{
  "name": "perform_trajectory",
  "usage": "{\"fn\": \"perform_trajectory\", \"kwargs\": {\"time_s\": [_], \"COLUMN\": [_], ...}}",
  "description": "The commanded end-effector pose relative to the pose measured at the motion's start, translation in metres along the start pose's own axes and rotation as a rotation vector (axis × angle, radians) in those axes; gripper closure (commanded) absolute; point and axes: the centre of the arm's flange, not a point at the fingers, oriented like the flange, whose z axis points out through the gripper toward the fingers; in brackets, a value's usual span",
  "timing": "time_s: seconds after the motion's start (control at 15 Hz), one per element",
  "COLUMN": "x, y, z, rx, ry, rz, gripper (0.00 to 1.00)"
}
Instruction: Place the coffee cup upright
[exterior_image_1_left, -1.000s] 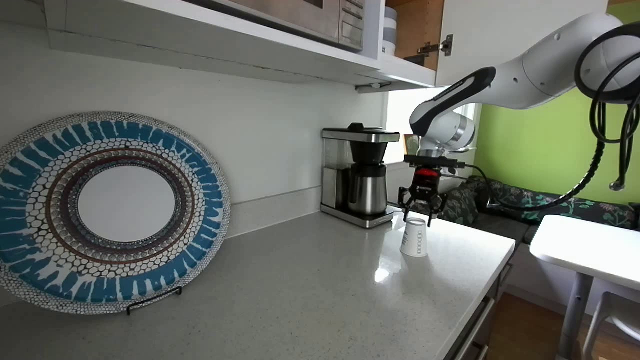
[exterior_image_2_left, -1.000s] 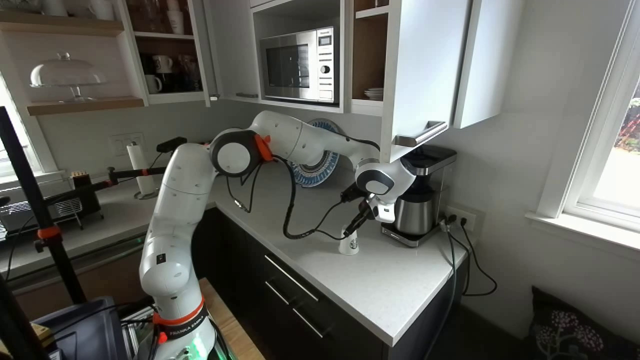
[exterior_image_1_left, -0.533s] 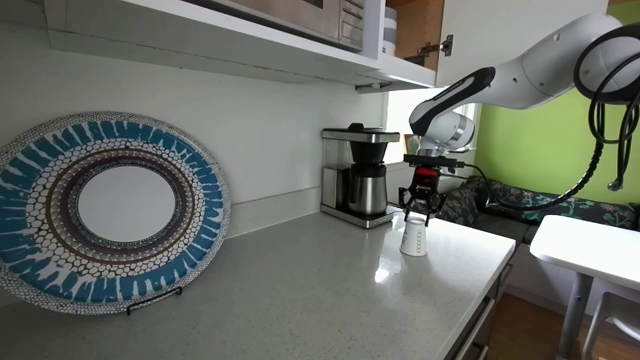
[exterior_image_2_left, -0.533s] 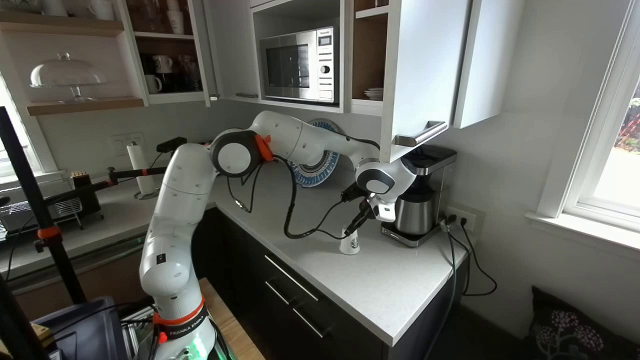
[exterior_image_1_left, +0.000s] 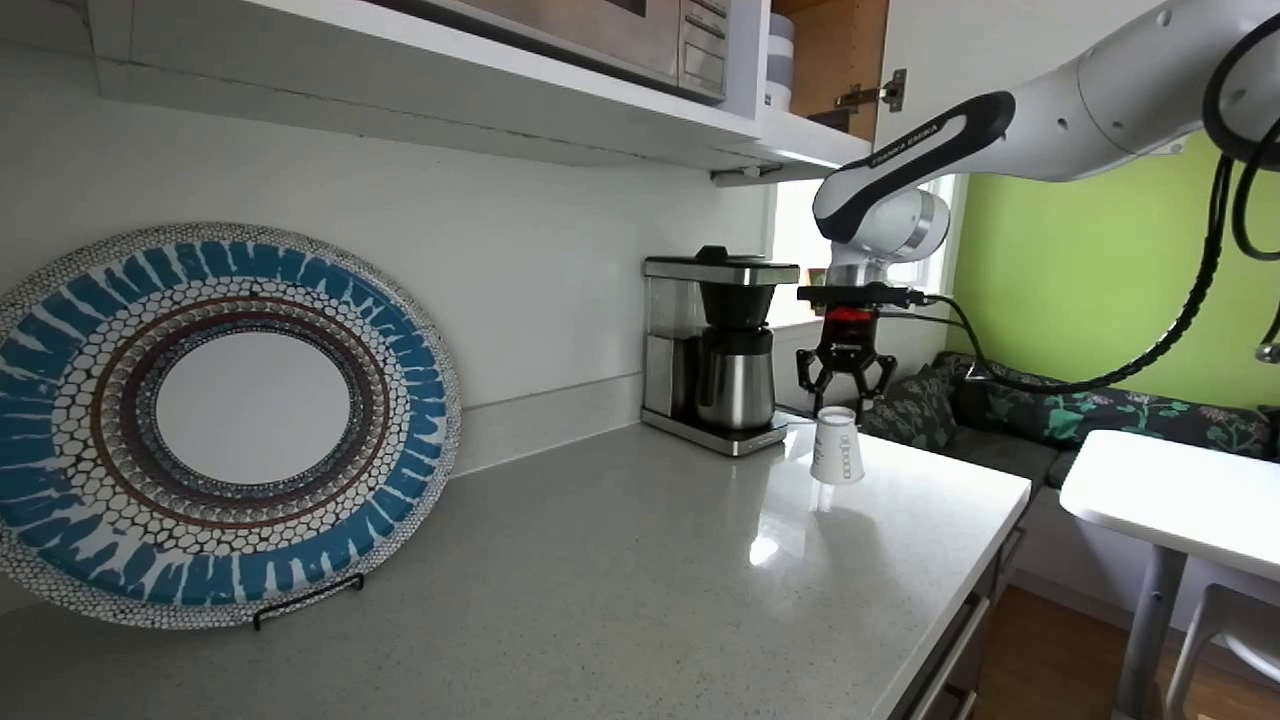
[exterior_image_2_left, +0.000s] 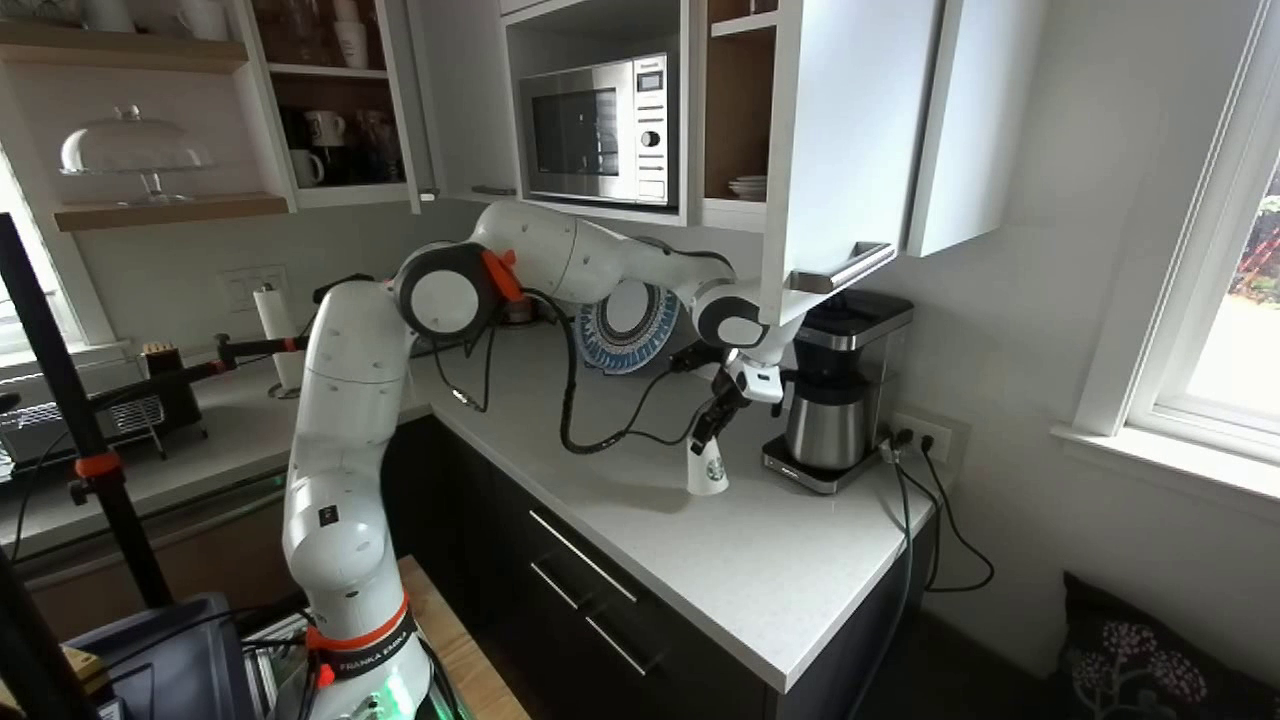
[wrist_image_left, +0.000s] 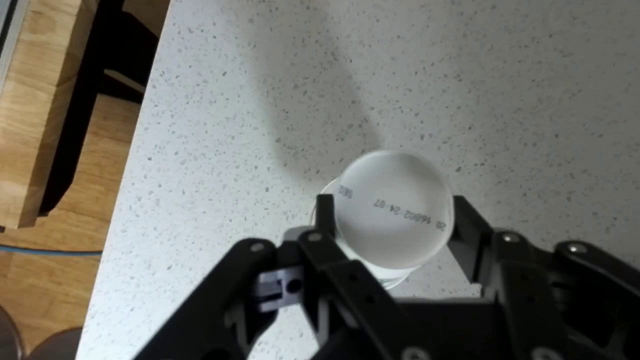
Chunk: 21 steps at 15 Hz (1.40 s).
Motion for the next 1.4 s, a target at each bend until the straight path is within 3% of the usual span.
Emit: {"fn": "perform_trajectory", "kwargs": {"time_s": [0.0, 0.27, 0.6, 1.13, 1.27, 1.33], "x": [-0.039, -0.058, -0.076, -0.087, -0.088, -0.088], "y": [0.007, -0.004, -0.011, -0.008, -0.006, -0.006], "z": [0.005, 0.022, 0.053, 0.082, 0.082, 0.082], "rx": [-0.021, -0.023, -0.047, -0.076, -0.075, -0.076], "ry": [0.195, 0.414, 0.627, 0.747, 0.749, 0.742], "rz": [0.055, 0.098, 0.136, 0.147, 0.151, 0.149], "gripper": [0.68, 0.68, 0.68, 0.68, 0.18, 0.17]}}
